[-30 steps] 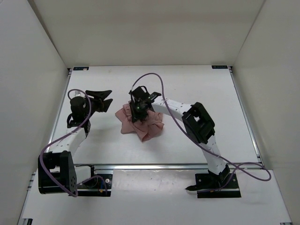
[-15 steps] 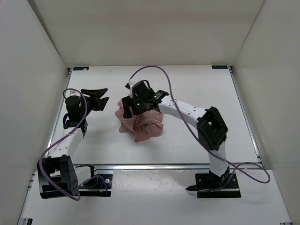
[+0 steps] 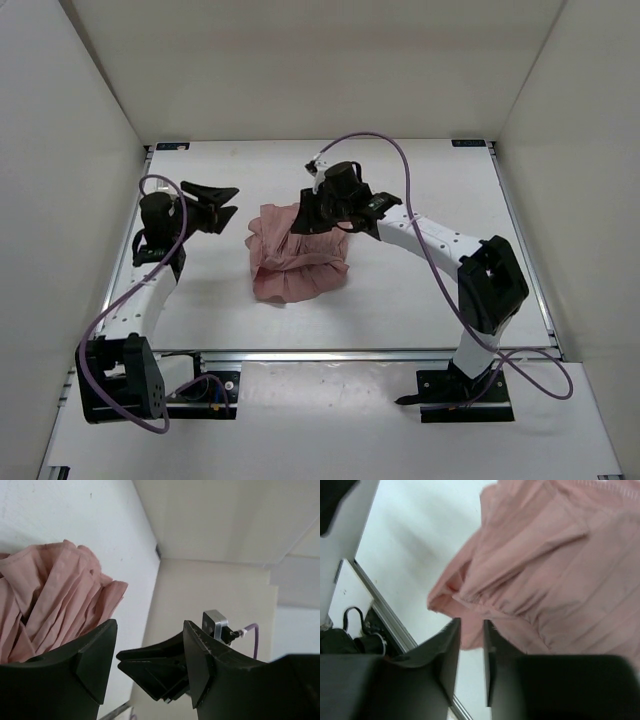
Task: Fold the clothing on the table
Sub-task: Fold the skirt
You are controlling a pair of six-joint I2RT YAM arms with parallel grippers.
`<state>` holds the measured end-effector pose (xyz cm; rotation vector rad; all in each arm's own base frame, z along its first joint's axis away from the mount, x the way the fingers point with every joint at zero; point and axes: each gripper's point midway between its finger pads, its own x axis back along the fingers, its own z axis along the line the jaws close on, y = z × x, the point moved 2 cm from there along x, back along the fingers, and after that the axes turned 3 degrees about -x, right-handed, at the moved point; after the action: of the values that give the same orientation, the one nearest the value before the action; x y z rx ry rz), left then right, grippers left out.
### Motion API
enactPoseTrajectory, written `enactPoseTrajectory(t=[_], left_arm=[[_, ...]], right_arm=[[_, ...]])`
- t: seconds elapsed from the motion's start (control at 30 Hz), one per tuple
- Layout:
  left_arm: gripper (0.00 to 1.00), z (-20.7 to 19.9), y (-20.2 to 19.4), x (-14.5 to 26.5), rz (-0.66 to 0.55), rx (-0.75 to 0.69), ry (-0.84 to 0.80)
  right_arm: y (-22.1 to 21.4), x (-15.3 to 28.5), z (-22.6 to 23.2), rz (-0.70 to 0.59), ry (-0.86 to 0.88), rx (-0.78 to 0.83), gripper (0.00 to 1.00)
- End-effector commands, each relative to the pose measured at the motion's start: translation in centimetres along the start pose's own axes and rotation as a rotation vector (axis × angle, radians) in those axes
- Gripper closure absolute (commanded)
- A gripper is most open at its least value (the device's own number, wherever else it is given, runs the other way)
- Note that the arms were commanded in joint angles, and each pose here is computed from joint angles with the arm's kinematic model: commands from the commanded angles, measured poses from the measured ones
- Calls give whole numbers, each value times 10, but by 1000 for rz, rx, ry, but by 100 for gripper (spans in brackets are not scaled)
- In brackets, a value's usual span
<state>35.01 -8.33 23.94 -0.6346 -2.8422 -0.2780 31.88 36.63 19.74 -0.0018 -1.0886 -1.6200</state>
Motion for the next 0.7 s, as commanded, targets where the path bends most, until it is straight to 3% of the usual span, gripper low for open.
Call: enactPoseTrajectory(t=[0.0, 0.13, 0.27, 0.37, 0.47, 0.6, 0.67], left_arm=[[34, 14, -22, 5, 129, -140, 93], [32, 29, -54, 13, 240, -272, 145], [26, 42, -70, 25, 303, -353, 205], [6, 42, -75, 32, 334, -425, 222], [2, 48, -78, 38, 381, -524, 312], [2, 67, -80, 50, 478, -688, 495], [1, 66, -61, 56, 449, -891, 652]], right_arm=[[1, 26, -14, -11, -54, -79, 76], [-28, 54, -50, 23, -130, -188, 66], [-42, 86, -60, 13, -205, -198, 60], [-44, 104, -61, -27, -219, -197, 48], [-43, 118, -59, -76, -181, -206, 40], [-49, 124, -61, -85, -181, -217, 45], [-53, 121, -69, -50, -248, -204, 45]])
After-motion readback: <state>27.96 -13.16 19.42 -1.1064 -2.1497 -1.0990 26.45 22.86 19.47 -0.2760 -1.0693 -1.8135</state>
